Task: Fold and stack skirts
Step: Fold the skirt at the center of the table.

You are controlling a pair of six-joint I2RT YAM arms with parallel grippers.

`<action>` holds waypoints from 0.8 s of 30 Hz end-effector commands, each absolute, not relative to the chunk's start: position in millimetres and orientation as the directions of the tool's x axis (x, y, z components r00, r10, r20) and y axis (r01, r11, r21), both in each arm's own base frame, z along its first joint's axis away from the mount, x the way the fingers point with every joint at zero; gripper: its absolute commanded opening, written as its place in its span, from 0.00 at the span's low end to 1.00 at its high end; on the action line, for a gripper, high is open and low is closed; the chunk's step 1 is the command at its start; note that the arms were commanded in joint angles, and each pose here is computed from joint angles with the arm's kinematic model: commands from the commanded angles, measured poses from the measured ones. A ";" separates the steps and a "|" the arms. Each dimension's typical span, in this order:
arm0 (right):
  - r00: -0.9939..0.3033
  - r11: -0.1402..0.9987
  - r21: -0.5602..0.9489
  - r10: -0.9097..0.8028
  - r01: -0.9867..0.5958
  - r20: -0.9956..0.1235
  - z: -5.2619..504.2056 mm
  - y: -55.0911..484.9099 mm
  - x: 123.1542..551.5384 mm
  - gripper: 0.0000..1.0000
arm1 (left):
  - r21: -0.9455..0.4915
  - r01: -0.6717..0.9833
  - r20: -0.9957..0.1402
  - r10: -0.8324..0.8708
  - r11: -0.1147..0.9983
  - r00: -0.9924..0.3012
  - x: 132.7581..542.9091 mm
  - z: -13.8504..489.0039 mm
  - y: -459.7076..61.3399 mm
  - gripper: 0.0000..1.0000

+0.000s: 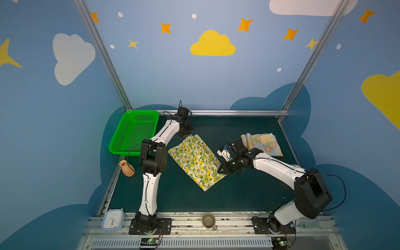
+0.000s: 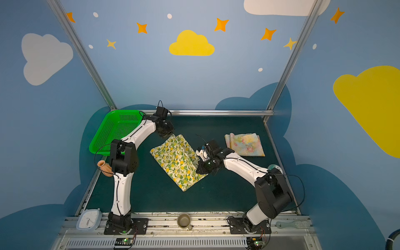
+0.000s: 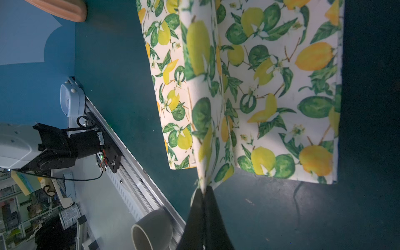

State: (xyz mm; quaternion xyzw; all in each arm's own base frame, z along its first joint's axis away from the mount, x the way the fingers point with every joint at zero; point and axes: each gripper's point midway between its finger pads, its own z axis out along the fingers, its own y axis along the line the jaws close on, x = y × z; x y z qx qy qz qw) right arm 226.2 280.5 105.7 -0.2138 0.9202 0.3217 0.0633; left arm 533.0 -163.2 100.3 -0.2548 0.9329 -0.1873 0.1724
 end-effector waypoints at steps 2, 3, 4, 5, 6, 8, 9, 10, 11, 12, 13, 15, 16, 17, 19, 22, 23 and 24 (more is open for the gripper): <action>-0.918 0.725 0.574 -0.373 -0.380 -0.136 95.0 268.6 207.6 0.00 | -0.431 -0.411 -0.310 -0.560 0.803 -0.768 557.6 109.4 -149.5 0.04; -0.918 0.726 0.574 -0.373 -0.379 -0.134 94.5 268.3 207.7 0.00 | -0.426 -0.412 -0.310 -0.558 0.805 -0.770 558.0 107.9 -149.6 0.04; -0.920 0.728 0.575 -0.371 -0.373 -0.127 93.4 267.6 207.7 0.00 | -0.421 -0.414 -0.309 -0.557 0.807 -0.771 558.6 105.7 -149.7 0.04; -0.921 0.730 0.573 -0.370 -0.371 -0.124 92.8 266.9 208.4 0.00 | -0.417 -0.415 -0.307 -0.555 0.808 -0.773 558.4 103.9 -150.4 0.04; -0.922 0.732 0.573 -0.368 -0.368 -0.122 92.4 266.5 209.1 0.00 | -0.415 -0.417 -0.308 -0.556 0.809 -0.772 559.1 102.8 -150.1 0.04; -0.924 0.737 0.571 -0.364 -0.362 -0.116 90.9 265.0 209.8 0.00 | -0.417 -0.419 -0.309 -0.560 0.806 -0.769 560.8 101.5 -150.2 0.04; -0.925 0.738 0.569 -0.363 -0.362 -0.116 90.9 264.5 210.6 0.00 | -0.417 -0.420 -0.308 -0.560 0.806 -0.769 561.3 100.6 -150.3 0.04; -0.926 0.745 0.564 -0.360 -0.357 -0.110 89.5 262.9 210.9 0.00 | -0.416 -0.420 -0.308 -0.560 0.806 -0.769 562.2 99.9 -150.5 0.04; -0.927 0.751 0.556 -0.358 -0.355 -0.107 88.5 261.5 211.9 0.00 | -0.414 -0.422 -0.307 -0.560 0.807 -0.769 562.5 99.1 -150.4 0.04; -0.928 0.756 0.552 -0.357 -0.353 -0.104 87.9 260.6 212.5 0.00 | -0.411 -0.424 -0.306 -0.560 0.807 -0.770 562.9 97.6 -150.2 0.04; -0.930 0.762 0.545 -0.355 -0.350 -0.101 86.8 259.3 213.5 0.00 | -0.409 -0.423 -0.305 -0.559 0.808 -0.771 563.2 97.1 -150.5 0.04; -0.931 0.769 0.537 -0.353 -0.346 -0.095 85.2 258.4 214.5 0.00 | -0.408 -0.426 -0.303 -0.560 0.807 -0.771 564.3 95.0 -150.5 0.04; -0.932 0.774 0.531 -0.352 -0.343 -0.089 84.0 257.6 214.9 0.00 | -0.407 -0.427 -0.302 -0.560 0.808 -0.772 564.6 93.2 -150.6 0.04; -0.933 0.780 0.524 -0.351 -0.341 -0.086 82.7 256.6 215.5 0.00 | -0.406 -0.431 -0.301 -0.563 0.806 -0.770 565.2 92.5 -150.3 0.04; -0.934 0.790 0.514 -0.348 -0.336 -0.077 80.4 254.7 216.4 0.00 | -0.406 -0.431 -0.298 -0.562 0.806 -0.772 566.0 89.7 -151.8 0.04; -0.937 0.802 0.497 -0.343 -0.330 -0.068 77.3 252.6 218.1 0.00 | -0.402 -0.436 -0.293 -0.564 0.805 -0.772 568.3 85.6 -151.8 0.04; -0.937 0.805 0.493 -0.343 -0.331 -0.068 77.3 252.4 219.0 0.00 | -0.400 -0.439 -0.290 -0.566 0.805 -0.772 568.8 83.8 -151.8 0.04; -0.939 0.810 0.487 -0.339 -0.326 -0.064 76.5 251.4 219.9 0.00 | -0.399 -0.438 -0.291 -0.564 0.806 -0.772 569.2 83.2 -152.6 0.04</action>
